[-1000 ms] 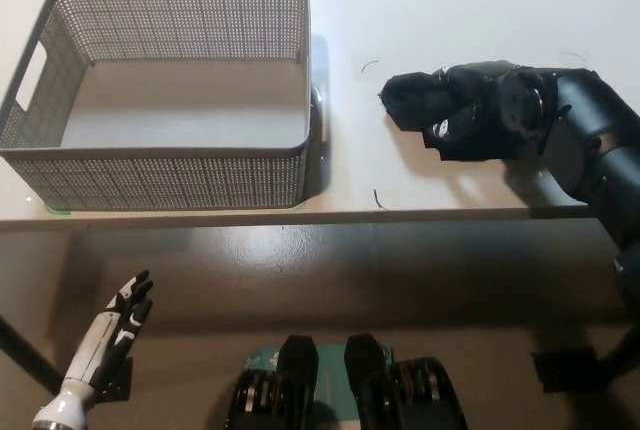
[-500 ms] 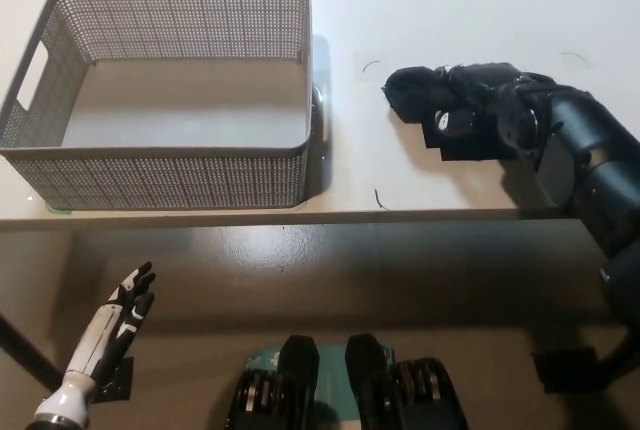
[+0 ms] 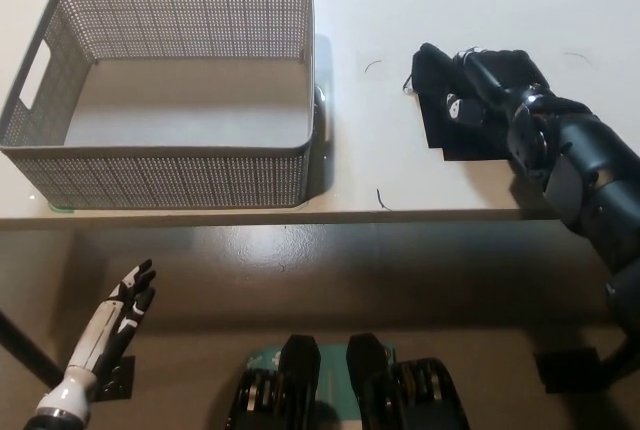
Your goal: Use the right hand to pick up the pencil case on the right hand side and put it into a grey container on the left side
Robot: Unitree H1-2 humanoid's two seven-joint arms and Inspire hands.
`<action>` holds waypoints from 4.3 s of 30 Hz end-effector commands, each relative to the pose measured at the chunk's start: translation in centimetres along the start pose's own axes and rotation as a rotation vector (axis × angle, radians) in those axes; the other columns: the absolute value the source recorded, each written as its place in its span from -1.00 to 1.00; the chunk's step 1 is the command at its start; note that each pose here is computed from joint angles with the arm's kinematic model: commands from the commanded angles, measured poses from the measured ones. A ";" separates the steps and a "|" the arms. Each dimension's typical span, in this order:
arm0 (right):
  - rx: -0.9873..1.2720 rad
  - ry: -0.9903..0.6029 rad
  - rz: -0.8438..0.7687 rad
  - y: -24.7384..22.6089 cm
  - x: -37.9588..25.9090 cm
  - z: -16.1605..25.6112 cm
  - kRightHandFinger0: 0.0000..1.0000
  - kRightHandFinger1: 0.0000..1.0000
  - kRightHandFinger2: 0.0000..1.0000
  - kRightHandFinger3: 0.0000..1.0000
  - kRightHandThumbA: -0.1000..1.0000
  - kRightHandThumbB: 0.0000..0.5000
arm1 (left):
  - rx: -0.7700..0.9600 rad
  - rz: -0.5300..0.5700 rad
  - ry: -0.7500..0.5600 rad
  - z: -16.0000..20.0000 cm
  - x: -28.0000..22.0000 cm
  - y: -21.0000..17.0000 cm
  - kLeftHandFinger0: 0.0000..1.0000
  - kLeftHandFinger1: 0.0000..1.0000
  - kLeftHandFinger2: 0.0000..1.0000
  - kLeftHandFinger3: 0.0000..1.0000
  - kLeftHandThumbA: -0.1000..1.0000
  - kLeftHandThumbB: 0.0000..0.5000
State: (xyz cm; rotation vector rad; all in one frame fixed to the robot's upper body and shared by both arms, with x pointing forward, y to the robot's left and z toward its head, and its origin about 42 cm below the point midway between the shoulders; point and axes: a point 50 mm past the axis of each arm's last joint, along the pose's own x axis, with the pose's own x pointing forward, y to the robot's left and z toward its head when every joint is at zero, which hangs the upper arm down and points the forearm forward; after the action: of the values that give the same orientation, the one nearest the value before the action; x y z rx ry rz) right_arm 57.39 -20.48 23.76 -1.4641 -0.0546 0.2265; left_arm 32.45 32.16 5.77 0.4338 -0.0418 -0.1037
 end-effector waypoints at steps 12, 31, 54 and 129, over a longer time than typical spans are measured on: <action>0.073 -0.176 -0.406 -8.6 0.1 -0.9 -1.00 -0.42 0.62 0.59 -1.00 -0.37 | 0.036 0.003 -0.104 1.4 1.3 1.5 1.00 1.00 1.00 1.00 1.00 1.00; 0.128 -0.548 -0.743 -20.6 -4.7 8.7 -1.00 -0.26 0.64 0.50 -1.00 -0.51 | 0.050 -0.015 -0.073 0.7 -0.1 1.2 1.00 1.00 1.00 1.00 1.00 1.00; 0.192 -0.847 -0.805 -24.7 -8.2 26.6 -1.00 -0.28 0.53 0.66 -1.00 -0.16 | 0.066 -0.086 -0.044 0.1 -0.6 -0.1 1.00 1.00 1.00 1.00 1.00 1.00; 0.257 -0.424 -0.139 -12.6 1.7 21.7 1.00 1.00 1.00 1.00 1.00 0.95 | 0.122 -0.197 -0.142 4.2 3.8 -1.4 1.00 1.00 1.00 1.00 1.00 1.00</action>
State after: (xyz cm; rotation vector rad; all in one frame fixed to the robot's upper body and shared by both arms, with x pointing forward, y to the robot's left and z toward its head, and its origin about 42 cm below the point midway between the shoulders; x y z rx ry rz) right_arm 56.57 -0.50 34.92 -1.1617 -0.4049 0.4257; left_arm 34.78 28.12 7.21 0.5158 -0.1003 -0.3158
